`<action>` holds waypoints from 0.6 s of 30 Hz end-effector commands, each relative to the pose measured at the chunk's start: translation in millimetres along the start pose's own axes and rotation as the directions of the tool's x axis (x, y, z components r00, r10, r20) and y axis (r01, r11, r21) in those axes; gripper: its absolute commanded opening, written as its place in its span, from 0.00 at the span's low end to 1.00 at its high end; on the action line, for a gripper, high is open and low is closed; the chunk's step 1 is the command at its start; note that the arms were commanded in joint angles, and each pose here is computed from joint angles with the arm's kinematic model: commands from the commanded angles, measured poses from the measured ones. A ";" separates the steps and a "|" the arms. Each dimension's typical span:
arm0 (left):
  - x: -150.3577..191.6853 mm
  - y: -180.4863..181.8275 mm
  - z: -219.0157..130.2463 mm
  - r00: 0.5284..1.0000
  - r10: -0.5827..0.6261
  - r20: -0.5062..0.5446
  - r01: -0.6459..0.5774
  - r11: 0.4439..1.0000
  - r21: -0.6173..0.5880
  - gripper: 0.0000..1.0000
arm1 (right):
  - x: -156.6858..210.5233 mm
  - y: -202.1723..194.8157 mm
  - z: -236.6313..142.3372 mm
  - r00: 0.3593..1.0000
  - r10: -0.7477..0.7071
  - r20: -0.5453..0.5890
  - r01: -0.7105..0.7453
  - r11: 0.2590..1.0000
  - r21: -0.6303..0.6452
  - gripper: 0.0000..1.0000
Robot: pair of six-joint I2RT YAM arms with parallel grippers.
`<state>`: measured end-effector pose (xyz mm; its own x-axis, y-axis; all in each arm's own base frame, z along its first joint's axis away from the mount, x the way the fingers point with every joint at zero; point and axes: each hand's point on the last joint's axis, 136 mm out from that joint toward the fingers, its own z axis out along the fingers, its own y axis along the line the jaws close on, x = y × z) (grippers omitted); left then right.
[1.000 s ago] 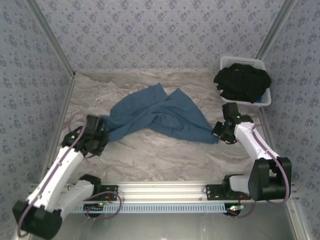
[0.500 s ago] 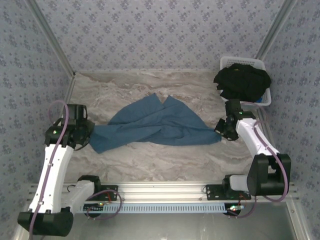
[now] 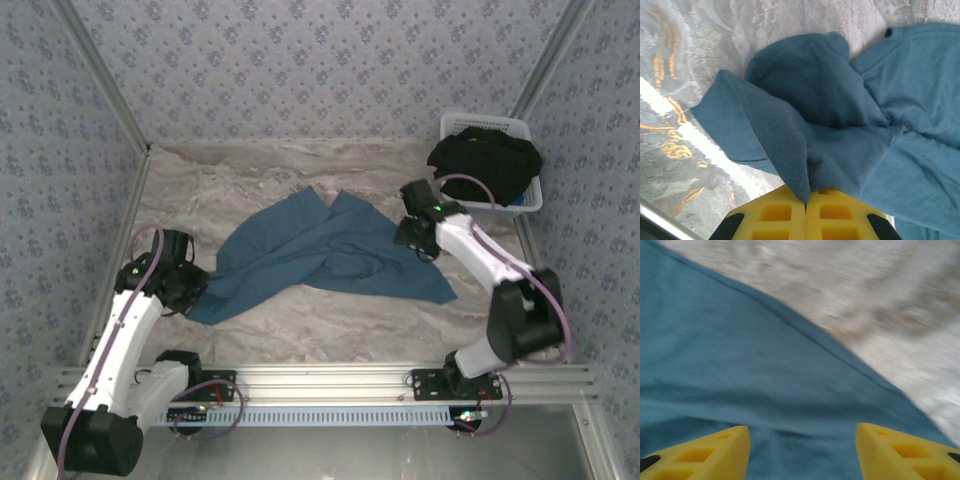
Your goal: Fold and stack the t-shirts
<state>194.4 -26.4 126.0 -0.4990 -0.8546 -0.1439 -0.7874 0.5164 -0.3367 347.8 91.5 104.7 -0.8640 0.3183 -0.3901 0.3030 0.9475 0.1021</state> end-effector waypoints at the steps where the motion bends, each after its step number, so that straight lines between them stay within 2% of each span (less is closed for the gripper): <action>1: -2.6 -24.6 -1.8 0.999 0.040 -0.007 -0.040 0.997 0.065 0.00 | -30.0 70.3 22.3 0.995 -0.084 0.049 0.090 0.986 -0.144 0.59; 5: -4.5 -33.6 -1.4 0.998 0.062 -0.013 -0.061 0.996 0.070 0.00 | -57.8 115.3 49.3 0.992 -0.116 0.044 0.122 0.977 -0.175 0.59; 10: -5.5 -41.7 -1.0 0.998 0.065 -0.020 -0.063 0.995 0.083 0.00 | -84.0 141.8 85.0 0.989 -0.135 0.068 0.144 0.977 -0.157 0.59; 13: -6.8 -47.7 -1.5 0.998 0.065 -0.018 -0.063 0.993 0.099 0.00 | -75.7 142.4 110.2 0.984 -0.178 0.010 0.178 0.979 -0.096 0.57; 18: -6.9 -56.3 0.3 0.997 0.071 -0.031 -0.067 0.991 0.115 0.00 | -91.6 154.0 123.3 0.961 -0.253 0.111 0.260 0.964 -0.053 0.57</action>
<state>231.2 -42.9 132.9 -0.5453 -0.8284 -0.1279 -0.7415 0.5479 -0.3873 515.9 203.8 42.3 -0.8776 0.1455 -0.4568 0.0962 0.9869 0.1294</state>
